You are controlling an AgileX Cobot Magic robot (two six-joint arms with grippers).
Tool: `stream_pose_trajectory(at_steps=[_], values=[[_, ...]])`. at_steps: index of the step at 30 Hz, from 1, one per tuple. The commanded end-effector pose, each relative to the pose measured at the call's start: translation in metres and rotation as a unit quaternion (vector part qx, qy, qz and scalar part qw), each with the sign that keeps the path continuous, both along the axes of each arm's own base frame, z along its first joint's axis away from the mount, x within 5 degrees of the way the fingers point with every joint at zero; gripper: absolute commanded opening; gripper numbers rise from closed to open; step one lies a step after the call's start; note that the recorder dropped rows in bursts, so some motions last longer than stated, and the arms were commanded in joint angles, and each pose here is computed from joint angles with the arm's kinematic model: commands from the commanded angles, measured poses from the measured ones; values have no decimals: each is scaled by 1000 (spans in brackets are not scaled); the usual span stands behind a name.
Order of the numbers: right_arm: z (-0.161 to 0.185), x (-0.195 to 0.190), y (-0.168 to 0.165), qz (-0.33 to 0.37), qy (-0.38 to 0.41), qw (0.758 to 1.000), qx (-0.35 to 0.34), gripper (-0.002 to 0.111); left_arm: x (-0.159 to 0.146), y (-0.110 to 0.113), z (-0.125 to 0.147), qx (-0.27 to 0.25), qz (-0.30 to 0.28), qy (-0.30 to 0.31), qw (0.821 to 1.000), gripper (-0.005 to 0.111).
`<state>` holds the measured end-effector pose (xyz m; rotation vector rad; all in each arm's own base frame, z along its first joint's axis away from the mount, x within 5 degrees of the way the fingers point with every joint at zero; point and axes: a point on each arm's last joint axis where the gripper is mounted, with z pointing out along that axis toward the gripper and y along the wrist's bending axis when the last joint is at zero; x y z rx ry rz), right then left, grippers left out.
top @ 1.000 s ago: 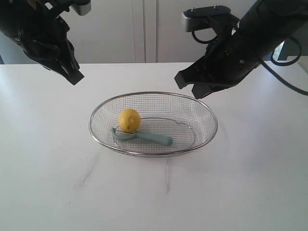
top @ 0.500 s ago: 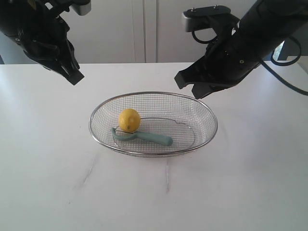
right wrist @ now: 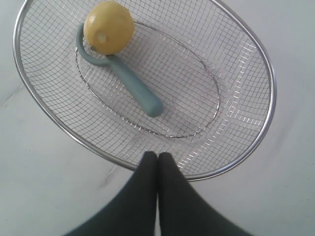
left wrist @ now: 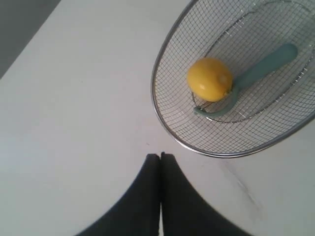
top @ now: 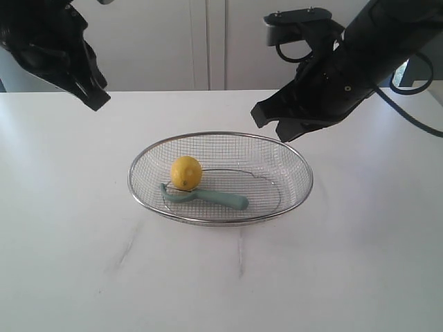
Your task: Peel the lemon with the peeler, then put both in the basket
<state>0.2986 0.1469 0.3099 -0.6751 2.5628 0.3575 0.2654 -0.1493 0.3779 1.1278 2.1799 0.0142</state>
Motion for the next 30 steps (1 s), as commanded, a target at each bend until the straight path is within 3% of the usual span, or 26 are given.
stream_pose_trajectory(at_steps=[1,9,16,22,30], values=[[3,-1,0,-2,-6,1000,4,0,-24,15,28,-25,3,-38,999,0],[3,-1,0,-2,-6,1000,4,0,-86,51,84,-82,2,-137,987,0],[3,-1,0,-2,-6,1000,4,0,-159,97,123,-137,19,-241,961,0],[3,-1,0,-2,-6,1000,4,0,-204,131,136,-146,87,-312,935,0],[3,-1,0,-2,-6,1000,4,0,-228,141,139,-154,98,-341,922,0]])
